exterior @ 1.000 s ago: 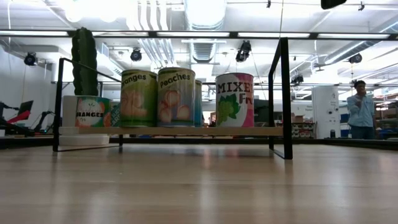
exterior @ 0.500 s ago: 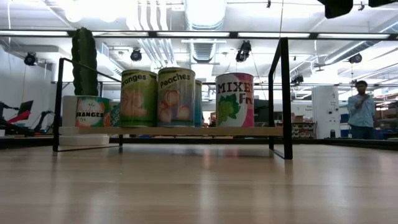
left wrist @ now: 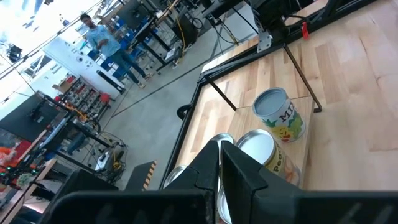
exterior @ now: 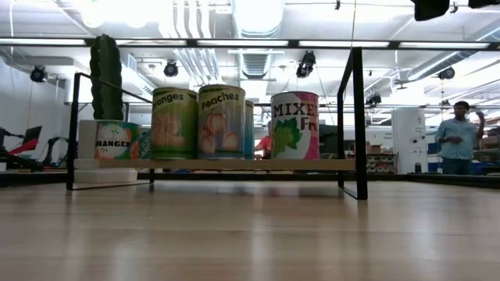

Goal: Pick and place cans onto a shelf
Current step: Return to Home Position

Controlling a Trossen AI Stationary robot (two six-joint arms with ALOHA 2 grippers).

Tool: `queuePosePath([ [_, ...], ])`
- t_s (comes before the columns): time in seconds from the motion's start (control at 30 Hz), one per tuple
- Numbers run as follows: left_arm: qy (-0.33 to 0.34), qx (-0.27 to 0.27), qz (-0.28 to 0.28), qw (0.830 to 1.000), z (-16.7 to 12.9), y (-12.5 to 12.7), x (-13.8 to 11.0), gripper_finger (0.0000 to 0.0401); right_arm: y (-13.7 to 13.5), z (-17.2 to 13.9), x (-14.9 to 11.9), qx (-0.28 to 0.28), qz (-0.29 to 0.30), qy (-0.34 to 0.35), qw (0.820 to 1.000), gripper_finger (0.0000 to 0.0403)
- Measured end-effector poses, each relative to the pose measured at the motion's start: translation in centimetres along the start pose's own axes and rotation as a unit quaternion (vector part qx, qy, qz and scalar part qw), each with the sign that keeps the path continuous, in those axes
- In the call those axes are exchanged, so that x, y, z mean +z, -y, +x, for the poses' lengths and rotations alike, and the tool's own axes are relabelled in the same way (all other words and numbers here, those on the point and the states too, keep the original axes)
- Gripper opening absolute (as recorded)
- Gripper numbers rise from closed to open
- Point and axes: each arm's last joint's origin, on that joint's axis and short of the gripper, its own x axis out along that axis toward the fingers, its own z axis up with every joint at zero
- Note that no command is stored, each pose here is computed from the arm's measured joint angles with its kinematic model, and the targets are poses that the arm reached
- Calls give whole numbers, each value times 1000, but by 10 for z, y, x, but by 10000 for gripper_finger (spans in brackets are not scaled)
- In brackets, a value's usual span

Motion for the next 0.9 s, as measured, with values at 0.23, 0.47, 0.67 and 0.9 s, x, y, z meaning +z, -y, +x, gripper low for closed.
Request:
queuePosePath([
  [0.23,0,0,3,1000,0,0,0,0,2,-11,-4,-3,5,10,1000,327],
  [0.47,-1,1,3,1000,0,0,0,0,1,-17,-17,-4,10,16,1000,327],
  [0.67,-1,1,4,1000,0,0,0,0,0,-22,-29,-8,19,27,999,327],
  [0.9,-1,1,4,1000,0,0,0,0,0,-31,-42,-25,25,47,998,327],
])
